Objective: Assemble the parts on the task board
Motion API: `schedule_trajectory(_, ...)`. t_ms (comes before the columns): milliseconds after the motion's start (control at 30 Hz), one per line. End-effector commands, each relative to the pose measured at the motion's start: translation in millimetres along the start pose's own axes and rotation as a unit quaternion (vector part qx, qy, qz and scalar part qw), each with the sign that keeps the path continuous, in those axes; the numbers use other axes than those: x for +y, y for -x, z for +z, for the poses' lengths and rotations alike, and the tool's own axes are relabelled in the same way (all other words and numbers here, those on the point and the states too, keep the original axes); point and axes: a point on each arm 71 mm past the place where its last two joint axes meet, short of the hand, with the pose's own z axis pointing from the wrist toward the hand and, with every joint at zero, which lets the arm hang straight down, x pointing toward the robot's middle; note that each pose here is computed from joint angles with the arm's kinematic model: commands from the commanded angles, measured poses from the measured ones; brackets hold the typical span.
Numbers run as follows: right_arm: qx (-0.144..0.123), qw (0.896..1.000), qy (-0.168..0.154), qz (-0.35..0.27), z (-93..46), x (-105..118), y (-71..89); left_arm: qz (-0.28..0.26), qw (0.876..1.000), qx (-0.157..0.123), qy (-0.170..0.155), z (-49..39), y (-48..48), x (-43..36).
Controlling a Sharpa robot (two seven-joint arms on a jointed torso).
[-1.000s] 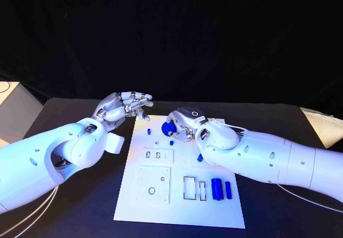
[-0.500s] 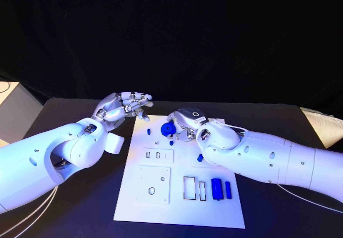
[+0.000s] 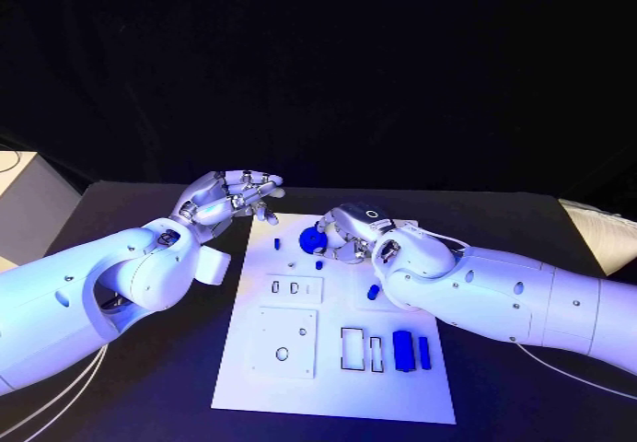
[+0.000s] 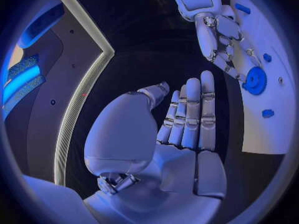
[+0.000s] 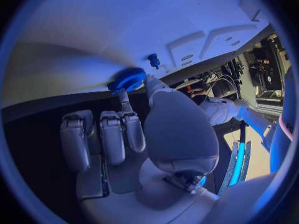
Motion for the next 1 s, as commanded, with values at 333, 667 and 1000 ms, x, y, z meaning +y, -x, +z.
schedule_trajectory(333,0.060,0.997,-0.032,0.039,0.9,-8,-9.7,0.001,1.000,0.008,-0.002,0.2,-1.5,-0.7)
schedule_trajectory(667,0.085,0.995,-0.039,0.036,0.0,-10,-13.3,0.001,1.000,0.008,-0.002,0.1,-1.5,-0.9)
schedule_trajectory(1000,0.092,0.994,-0.035,0.038,-4.5,-10,-12.6,0.001,1.000,0.007,-0.002,-0.3,-1.1,-1.1)
